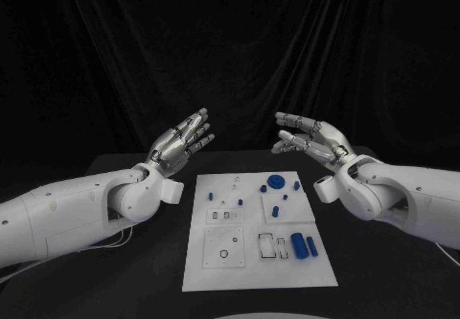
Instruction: Assemble the parts on the task board
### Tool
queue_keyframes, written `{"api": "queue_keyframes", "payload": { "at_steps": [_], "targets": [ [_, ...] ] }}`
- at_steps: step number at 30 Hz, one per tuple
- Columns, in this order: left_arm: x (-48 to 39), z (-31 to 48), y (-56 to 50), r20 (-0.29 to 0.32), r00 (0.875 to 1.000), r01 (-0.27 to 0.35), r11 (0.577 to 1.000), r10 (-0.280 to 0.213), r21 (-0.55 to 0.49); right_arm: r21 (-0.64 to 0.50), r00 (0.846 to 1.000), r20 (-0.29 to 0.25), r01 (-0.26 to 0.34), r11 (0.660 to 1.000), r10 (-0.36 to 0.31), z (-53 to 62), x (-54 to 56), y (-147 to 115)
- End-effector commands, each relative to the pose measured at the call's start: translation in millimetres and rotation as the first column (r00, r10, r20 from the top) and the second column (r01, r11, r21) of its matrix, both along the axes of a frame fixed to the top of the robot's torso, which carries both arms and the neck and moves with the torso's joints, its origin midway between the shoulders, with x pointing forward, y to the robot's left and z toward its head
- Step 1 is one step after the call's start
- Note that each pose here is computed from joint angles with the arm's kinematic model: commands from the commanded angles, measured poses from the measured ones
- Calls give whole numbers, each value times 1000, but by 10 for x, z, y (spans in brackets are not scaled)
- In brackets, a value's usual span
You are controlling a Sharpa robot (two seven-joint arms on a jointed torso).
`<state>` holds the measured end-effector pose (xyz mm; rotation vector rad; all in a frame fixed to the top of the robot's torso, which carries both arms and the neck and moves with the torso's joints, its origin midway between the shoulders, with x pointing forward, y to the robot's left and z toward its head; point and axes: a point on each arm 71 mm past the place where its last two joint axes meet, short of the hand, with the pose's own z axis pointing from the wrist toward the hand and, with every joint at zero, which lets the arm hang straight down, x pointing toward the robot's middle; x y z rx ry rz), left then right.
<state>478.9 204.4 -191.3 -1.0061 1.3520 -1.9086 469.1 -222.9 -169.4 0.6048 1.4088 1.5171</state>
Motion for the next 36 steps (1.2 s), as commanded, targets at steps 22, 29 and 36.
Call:
{"api": "queue_keyframes", "payload": {
  "at_steps": [22,29,36],
  "targets": [
    [-126,186,212,97,994,-47,999,47,-1,-816,904,328,125,564,275,423,253,222],
    [-157,211,235,97,994,-39,999,40,-7,-889,861,370,220,402,348,389,331,302],
    [-159,214,275,93,995,-41,999,41,-5,-930,869,329,231,284,371,327,425,342]
  ]
}}
